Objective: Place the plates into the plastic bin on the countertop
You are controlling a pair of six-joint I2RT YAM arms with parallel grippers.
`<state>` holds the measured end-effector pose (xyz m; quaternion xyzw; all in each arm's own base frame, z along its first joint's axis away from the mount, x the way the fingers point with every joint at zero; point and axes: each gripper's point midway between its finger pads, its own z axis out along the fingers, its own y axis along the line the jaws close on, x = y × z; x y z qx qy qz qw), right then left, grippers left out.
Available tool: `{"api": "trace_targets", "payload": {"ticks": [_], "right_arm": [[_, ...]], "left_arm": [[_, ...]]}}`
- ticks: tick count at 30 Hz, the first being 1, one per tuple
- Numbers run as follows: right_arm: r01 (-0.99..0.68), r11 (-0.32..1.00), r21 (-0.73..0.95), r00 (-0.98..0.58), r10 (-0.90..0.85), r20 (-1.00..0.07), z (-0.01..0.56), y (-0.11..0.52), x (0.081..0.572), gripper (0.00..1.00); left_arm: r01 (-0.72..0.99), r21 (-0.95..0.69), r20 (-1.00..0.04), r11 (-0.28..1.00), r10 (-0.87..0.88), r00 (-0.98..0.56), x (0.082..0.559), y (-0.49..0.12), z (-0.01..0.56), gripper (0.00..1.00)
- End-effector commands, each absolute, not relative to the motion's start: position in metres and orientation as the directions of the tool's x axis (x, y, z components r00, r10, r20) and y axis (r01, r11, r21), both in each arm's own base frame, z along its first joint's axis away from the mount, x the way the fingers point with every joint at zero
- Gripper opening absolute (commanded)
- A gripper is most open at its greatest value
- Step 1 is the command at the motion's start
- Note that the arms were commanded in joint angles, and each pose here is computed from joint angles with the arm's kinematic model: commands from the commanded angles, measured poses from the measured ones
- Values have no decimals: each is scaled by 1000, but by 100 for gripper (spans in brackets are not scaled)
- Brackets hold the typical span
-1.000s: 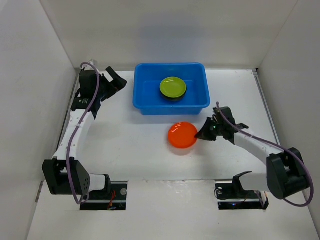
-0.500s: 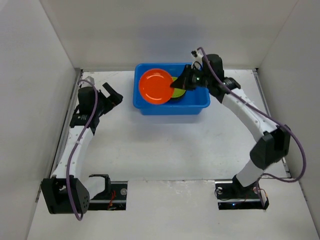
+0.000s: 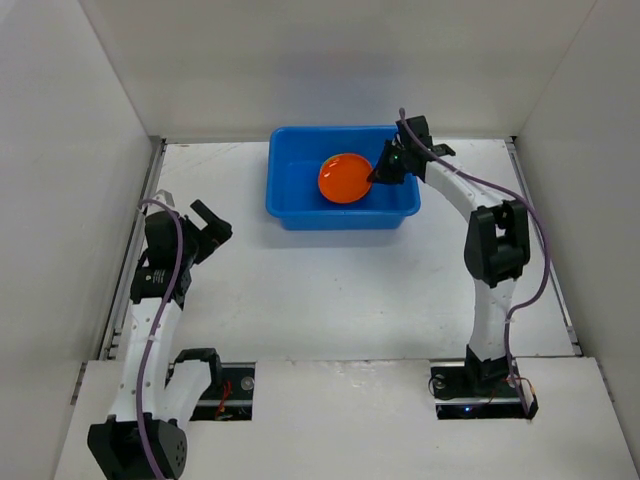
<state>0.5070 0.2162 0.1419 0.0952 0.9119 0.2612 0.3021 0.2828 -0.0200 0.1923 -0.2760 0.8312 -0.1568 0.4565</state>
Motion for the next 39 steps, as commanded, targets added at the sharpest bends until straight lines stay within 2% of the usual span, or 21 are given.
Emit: {"api": "trace_targets", "payload": {"ticks": [1,11,15,19,20,21,23,25,29,30,33,35,39], "right_arm": [[-4,851,525,-747,347,-567,163,218,521,4],[78,862,501,-699,406,-589,145,202,547,6],[87,863,499,-700,409,-586,140,201,553,12],[82,857,509,-688,418,-594,144,203,557,29],[75,856,512,-682,419,-599,147,204,559,36],[71,852,519,-671,426,-607,154,205,560,50],[45,844,534,-636,436,-637,178,206,562,64],[-1,835,550,-580,448,-681,215,205,563,74],[-165,808,565,-409,466,-785,325,213,545,85],[-217,806,551,-347,464,-815,359,214,534,98],[-299,828,475,-211,428,-879,418,211,501,100],[-302,859,413,-142,388,-911,435,205,478,100],[-167,947,275,-69,267,-961,412,171,434,100]], "left_arm": [[-352,-486,-667,800,-600,-442,273,-13,181,100],[-399,-472,-638,786,-617,-460,268,-6,169,100],[-400,-475,-639,784,-619,-456,266,-6,169,100],[-390,-469,-635,792,-610,-475,265,-9,166,100],[-392,-468,-632,792,-610,-478,265,-9,165,100],[-392,-467,-632,793,-609,-479,265,-10,165,100],[-391,-466,-630,794,-608,-483,265,-10,164,100],[-393,-469,-628,791,-612,-482,265,-11,164,100],[-398,-474,-623,785,-619,-479,264,-11,162,100],[-398,-475,-622,785,-619,-479,264,-11,162,100],[-393,-475,-619,787,-616,-487,263,-14,158,100],[-395,-464,-611,793,-609,-506,260,-16,153,100],[-379,-459,-591,803,-595,-545,254,-27,143,100]]}}
